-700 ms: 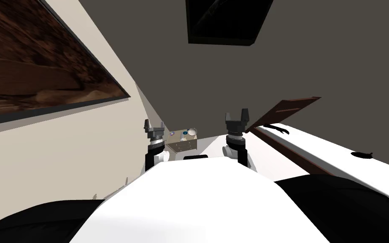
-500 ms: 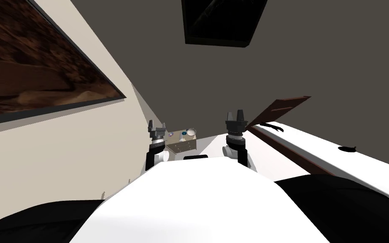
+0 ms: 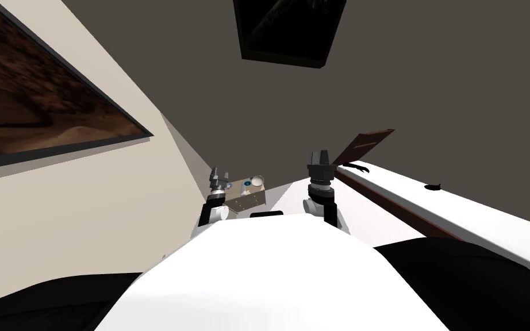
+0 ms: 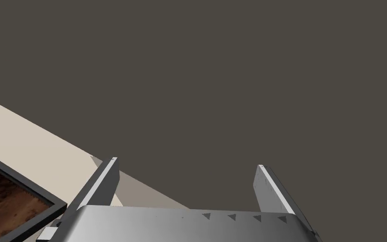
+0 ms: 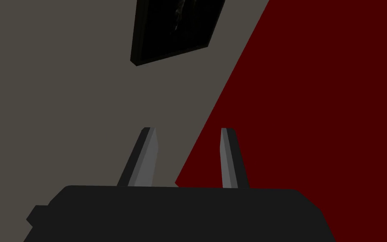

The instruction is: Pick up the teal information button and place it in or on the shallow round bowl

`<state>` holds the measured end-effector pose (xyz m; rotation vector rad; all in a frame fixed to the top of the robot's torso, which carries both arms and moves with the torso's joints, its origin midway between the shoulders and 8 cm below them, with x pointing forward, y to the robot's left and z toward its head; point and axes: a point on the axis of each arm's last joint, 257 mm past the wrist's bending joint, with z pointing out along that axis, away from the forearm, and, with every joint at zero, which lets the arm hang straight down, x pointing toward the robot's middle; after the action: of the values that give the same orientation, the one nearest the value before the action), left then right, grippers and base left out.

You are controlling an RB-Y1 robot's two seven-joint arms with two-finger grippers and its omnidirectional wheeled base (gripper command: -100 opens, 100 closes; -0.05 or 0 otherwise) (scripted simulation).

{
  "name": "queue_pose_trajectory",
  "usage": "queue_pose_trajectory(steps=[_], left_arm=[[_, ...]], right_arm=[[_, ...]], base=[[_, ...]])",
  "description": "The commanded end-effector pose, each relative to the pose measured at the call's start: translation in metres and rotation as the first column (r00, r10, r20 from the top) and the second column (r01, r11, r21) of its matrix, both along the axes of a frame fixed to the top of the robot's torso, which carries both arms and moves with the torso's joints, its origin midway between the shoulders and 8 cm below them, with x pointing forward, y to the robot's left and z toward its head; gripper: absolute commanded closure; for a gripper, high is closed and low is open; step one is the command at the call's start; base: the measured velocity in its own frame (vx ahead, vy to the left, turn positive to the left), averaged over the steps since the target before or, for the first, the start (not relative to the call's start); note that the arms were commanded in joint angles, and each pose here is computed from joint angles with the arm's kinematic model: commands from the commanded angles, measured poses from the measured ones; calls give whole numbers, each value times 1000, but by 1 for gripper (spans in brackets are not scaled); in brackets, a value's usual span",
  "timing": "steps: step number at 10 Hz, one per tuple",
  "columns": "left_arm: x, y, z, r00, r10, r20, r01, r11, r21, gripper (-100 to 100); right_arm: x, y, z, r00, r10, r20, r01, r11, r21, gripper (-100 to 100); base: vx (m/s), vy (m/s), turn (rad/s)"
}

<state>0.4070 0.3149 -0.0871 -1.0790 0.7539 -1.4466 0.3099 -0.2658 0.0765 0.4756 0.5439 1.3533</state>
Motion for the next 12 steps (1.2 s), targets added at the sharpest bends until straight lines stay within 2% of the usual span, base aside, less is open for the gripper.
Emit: queue_pose_trajectory(steps=[1,2,3,4,6,7,8,9,10,11,12], left_arm=[[7,3,-14,999,-2,-46,1,1000,-6,-100],[13,10,-32,995,-1,-96,0,1000,-13,-100],[14,10,-34,994,-2,-105,1,1000,-14,-100],[21,18,-56,986,-2,-167,-2,1000,-23,-100],[26,27,-79,973,-2,-232,-6,999,-33,-100],[30,36,-99,958,-1,-288,-11,999,-42,-100],[30,36,-103,954,-1,-298,-13,999,-44,-100],[33,47,-124,936,2,-351,-22,998,-53,-100],[34,47,-128,931,0,-365,-21,998,-54,-100],[35,58,-148,911,4,-412,-33,997,-63,-100],[35,58,-153,902,1,-431,-32,997,-66,-100]], right_arm=[[0,0,0,1000,0,0,0,1000,0,0],[0,0,0,1000,0,0,0,1000,0,0],[0,0,0,1000,0,0,0,1000,0,0],[0,0,0,1000,0,0,0,1000,0,0],[0,0,0,1000,0,0,0,1000,0,0],[0,0,0,1000,0,0,0,1000,0,0],[0,0,0,1000,0,0,0,1000,0,0],[0,0,0,1000,0,0,0,1000,0,0],[0,0,0,1000,0,0,0,1000,0,0],[0,0,0,1000,0,0,0,1000,0,0],[0,0,0,1000,0,0,0,1000,0,0]], base=[[10,8,-55],[10,2,-148],[8,3,-79],[11,3,-127],[12,10,-166],[13,5,-198],[9,8,-74],[10,2,-163],[9,7,-96],[11,7,-222],[10,11,-78]])
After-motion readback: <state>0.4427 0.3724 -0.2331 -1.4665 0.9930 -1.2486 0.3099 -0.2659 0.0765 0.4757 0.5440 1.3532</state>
